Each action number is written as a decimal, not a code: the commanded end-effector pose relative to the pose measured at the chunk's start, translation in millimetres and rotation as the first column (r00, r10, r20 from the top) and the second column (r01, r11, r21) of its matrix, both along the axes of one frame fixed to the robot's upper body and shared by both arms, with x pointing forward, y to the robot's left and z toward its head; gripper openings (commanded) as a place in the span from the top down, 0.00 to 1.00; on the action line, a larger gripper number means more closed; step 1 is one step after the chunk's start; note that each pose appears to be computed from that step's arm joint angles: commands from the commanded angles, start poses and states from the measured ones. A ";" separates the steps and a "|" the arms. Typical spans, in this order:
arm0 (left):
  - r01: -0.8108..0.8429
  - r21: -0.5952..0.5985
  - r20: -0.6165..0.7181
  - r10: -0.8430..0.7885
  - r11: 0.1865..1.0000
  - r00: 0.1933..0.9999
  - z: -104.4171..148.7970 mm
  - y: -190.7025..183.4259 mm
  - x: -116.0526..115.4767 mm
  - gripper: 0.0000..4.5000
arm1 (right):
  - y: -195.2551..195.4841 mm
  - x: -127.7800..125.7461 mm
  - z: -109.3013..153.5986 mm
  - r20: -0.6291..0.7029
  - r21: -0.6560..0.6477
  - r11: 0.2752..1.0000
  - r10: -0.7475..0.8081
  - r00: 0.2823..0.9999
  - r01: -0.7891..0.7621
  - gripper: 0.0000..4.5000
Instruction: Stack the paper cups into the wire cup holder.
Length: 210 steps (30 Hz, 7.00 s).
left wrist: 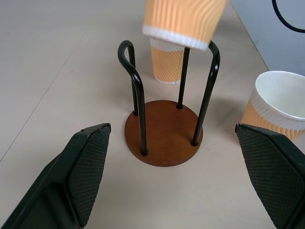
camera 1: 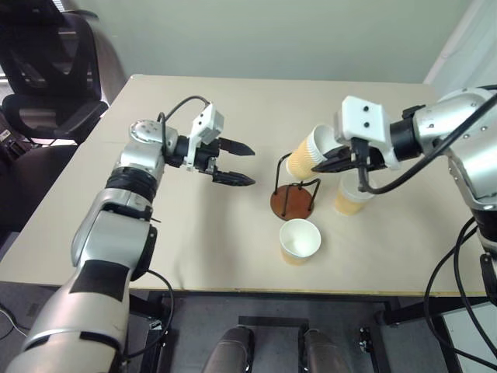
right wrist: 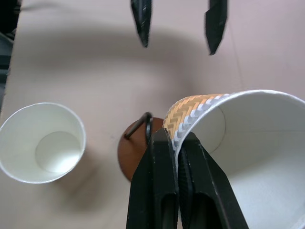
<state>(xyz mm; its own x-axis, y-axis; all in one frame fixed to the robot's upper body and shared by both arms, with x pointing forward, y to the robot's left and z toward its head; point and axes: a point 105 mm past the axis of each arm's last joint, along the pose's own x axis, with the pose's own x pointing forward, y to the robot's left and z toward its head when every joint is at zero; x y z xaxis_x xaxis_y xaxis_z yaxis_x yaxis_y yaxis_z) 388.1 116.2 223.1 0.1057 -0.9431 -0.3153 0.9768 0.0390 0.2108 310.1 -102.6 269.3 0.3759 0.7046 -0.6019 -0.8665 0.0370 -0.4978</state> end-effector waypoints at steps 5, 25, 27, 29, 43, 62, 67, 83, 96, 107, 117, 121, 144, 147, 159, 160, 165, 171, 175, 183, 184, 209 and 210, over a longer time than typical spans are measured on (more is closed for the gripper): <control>0.032 -0.017 0.033 -0.032 0.999 0.999 12.5 1.4 -3.8 0.00 | -0.5 0.0 2.5 0.058 -0.018 1.000 -0.002 0.998 0.003 0.99; 0.030 -0.020 0.024 -0.030 0.999 0.999 10.5 1.5 -3.8 0.00 | 1.7 -4.6 32.4 0.047 0.188 0.981 -0.062 0.997 0.052 0.01; 0.029 -0.016 0.023 -0.028 0.999 0.999 10.2 2.0 -3.7 0.00 | -3.0 -18.9 30.8 -0.017 0.201 0.978 -0.050 0.999 0.052 0.01; 0.027 -0.010 0.022 -0.027 1.000 0.999 9.7 2.4 -3.6 0.00 | -7.1 -31.4 26.9 -0.066 0.192 0.980 -0.039 0.997 0.051 0.01; 0.051 -0.010 0.025 -0.051 0.999 0.998 9.7 -4.7 -4.6 0.00 | -22.9 -45.8 -22.6 -0.061 -0.064 0.997 -0.045 0.997 0.041 0.01; 0.048 -0.017 0.025 -0.047 0.999 0.999 10.9 -2.5 -5.0 0.00 | -87.6 12.3 -62.5 0.117 -0.361 0.917 -0.133 0.984 0.167 0.01; 0.048 -0.019 0.023 -0.048 0.999 0.999 10.8 -2.7 -5.1 0.00 | -86.7 20.1 -68.1 0.122 -0.380 0.912 -0.118 0.985 0.156 0.01; 0.066 -0.030 0.023 -0.065 0.997 0.998 10.7 -3.2 -8.4 0.00 | -81.5 42.2 -82.3 0.135 -0.458 0.883 -0.041 0.990 0.099 0.21; 0.109 0.111 0.029 -0.113 0.988 0.993 2.9 17.9 -23.8 0.00 | -76.1 42.2 -73.8 0.145 -0.456 0.886 -0.019 0.989 0.084 0.99; 0.081 0.050 0.075 -0.084 0.996 0.994 16.5 25.9 -21.2 0.00 | -82.6 29.9 -21.7 0.216 -0.379 0.916 -0.051 0.975 0.132 0.99; -0.020 -0.013 0.116 0.021 1.000 0.993 28.2 45.2 -11.2 0.00 | -40.2 26.9 42.9 0.337 -0.256 0.963 0.004 0.942 0.087 0.99; -0.048 -0.035 0.132 0.052 0.998 0.990 34.2 51.7 -9.5 0.00 | -20.1 21.7 51.4 0.337 -0.239 0.971 0.062 0.939 0.022 0.99; -0.065 -0.047 0.168 0.072 0.997 0.983 40.7 54.0 -7.5 0.00 | 11.2 14.3 11.2 0.184 -0.325 0.932 0.230 0.956 -0.161 0.99; -0.064 -0.048 0.168 0.071 0.997 0.983 40.2 53.9 -7.7 0.00 | 15.3 17.0 11.5 0.189 -0.333 0.927 0.244 0.951 -0.171 0.99; -0.066 -0.050 0.163 0.073 0.997 0.984 40.9 53.9 -7.6 0.00 | 17.2 24.2 7.6 0.190 -0.374 0.910 0.262 0.946 -0.177 0.86; -0.065 -0.049 0.163 0.072 0.997 0.984 40.8 53.5 -7.4 0.00 | 17.8 24.0 7.3 0.189 -0.375 0.909 0.265 0.946 -0.180 0.86; -0.056 -0.046 0.160 0.063 0.997 0.985 39.7 50.4 -7.4 0.00 | 18.8 23.6 6.7 0.189 -0.372 0.910 0.269 0.944 -0.185 0.83; -0.051 -0.048 0.156 0.057 0.998 0.986 39.1 48.6 -7.4 0.00 | 23.5 27.0 15.6 0.231 -0.314 0.936 0.239 0.943 -0.161 0.43; -0.046 -0.053 0.151 0.054 0.998 0.987 38.3 47.4 -7.7 0.00 | 18.5 18.5 40.6 0.224 -0.168 0.978 0.157 0.962 -0.121 0.20; -0.041 -0.042 0.145 0.047 0.998 0.988 36.1 45.5 -7.6 0.00 | -12.5 -34.3 8.7 -0.032 -0.194 0.970 0.145 0.989 -0.149 0.20; -0.040 -0.041 0.145 0.045 0.998 0.988 36.0 44.9 -7.4 0.00 | -12.5 -37.7 4.5 -0.040 -0.203 0.967 0.149 0.988 -0.154 0.20; -0.030 -0.022 0.140 0.033 0.999 0.990 37.5 41.5 -7.8 0.00 | 16.9 -41.4 -63.1 -0.010 -0.372 0.885 0.296 0.955 -0.279 0.20; -0.033 -0.022 0.140 0.035 0.999 0.989 37.4 42.2 -7.6 0.00 | 16.5 -42.0 -64.4 -0.014 -0.376 0.882 0.300 0.954 -0.283 0.20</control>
<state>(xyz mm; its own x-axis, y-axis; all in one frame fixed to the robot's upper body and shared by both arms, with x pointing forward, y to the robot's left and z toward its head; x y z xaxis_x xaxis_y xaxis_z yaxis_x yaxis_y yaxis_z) 384.1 157.4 244.2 0.1943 -0.9370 -0.2903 0.9466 0.1015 0.3059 269.9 -85.6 203.0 0.2131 0.5244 -0.8244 -0.8023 -0.3876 -0.4539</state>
